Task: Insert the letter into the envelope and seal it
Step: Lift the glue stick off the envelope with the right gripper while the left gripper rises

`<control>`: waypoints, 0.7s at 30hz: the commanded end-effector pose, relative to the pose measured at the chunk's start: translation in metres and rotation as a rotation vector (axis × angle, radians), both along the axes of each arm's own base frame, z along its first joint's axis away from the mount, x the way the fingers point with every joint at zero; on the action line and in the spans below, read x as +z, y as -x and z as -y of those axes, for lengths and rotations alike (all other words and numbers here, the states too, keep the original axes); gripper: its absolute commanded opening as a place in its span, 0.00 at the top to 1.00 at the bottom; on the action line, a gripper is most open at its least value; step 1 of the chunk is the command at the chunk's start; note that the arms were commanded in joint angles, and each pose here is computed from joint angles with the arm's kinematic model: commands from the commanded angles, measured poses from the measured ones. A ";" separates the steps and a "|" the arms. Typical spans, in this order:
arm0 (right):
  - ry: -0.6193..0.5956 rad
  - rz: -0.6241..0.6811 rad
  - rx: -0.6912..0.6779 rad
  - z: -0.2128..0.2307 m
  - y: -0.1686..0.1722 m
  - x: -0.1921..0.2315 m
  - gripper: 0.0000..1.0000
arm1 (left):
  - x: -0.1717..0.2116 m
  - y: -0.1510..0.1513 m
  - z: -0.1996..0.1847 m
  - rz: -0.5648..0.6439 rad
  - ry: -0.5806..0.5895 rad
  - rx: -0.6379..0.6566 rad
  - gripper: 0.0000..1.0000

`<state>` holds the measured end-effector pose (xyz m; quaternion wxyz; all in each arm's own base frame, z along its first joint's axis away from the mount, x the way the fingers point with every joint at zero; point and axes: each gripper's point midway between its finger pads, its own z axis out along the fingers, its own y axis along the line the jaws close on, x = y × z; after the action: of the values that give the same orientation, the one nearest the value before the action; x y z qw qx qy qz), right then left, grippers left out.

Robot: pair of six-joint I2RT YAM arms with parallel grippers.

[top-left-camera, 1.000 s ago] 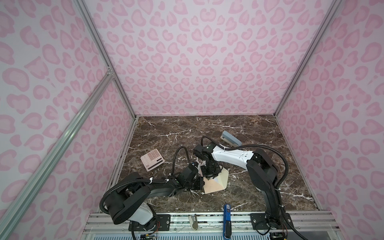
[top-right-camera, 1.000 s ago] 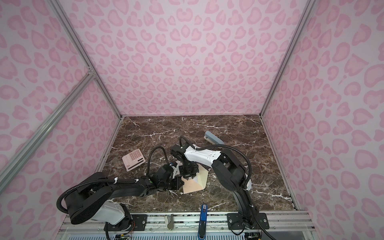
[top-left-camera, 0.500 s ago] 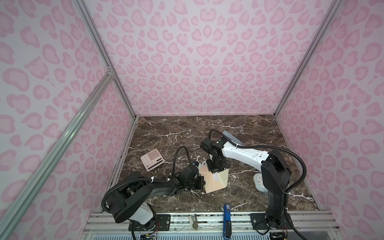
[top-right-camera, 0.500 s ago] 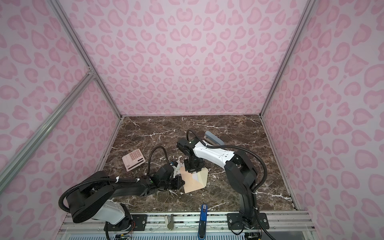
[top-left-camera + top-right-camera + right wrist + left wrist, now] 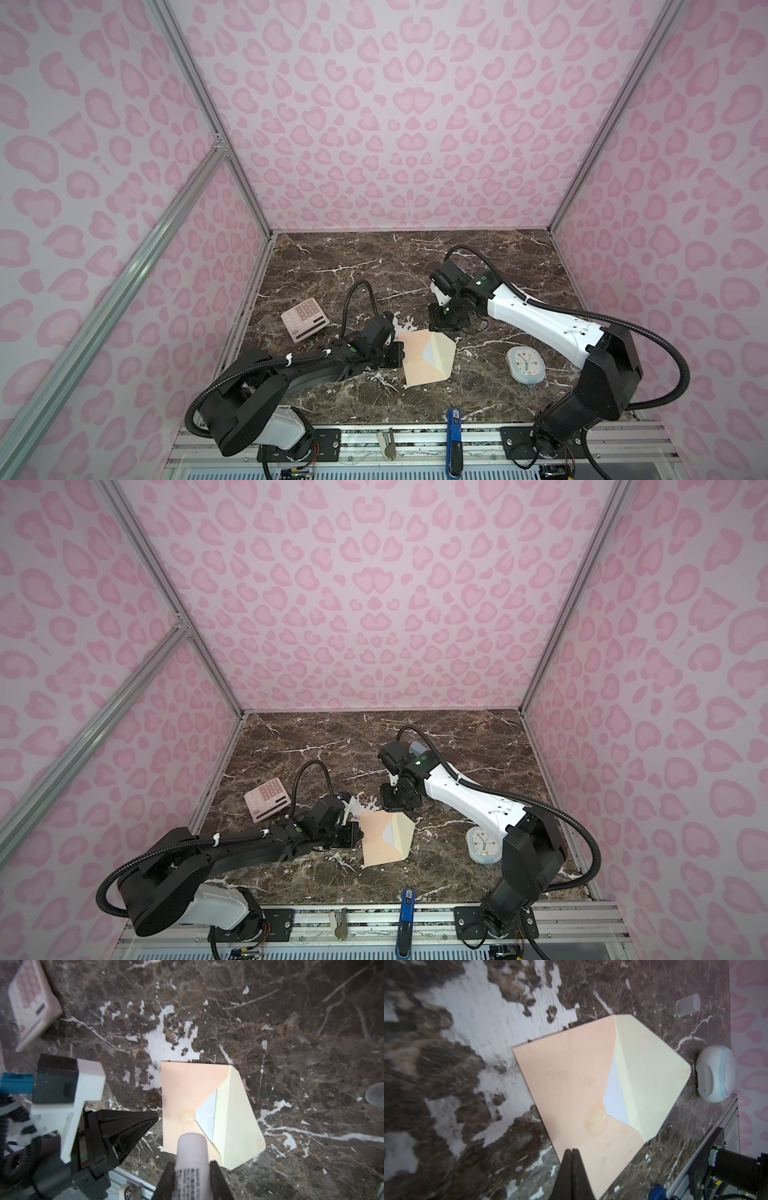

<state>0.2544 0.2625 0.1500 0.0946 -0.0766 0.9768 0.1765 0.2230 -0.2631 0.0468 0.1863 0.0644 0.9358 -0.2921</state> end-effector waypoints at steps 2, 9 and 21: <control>-0.124 0.155 0.015 -0.010 -0.016 0.033 0.98 | 0.022 -0.013 -0.010 0.049 -0.039 -0.018 0.93; -0.289 0.447 -0.028 -0.004 -0.027 0.088 0.99 | 0.106 -0.031 -0.016 0.211 0.069 0.021 0.72; -0.506 1.045 -0.003 -0.004 -0.016 0.173 1.00 | 0.245 -0.021 -0.022 0.420 0.493 0.095 0.31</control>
<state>0.2613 0.2634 0.2767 0.4814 -0.1235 0.8012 0.3333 0.2459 -0.2329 0.2574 0.3838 0.0376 0.8195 -0.4240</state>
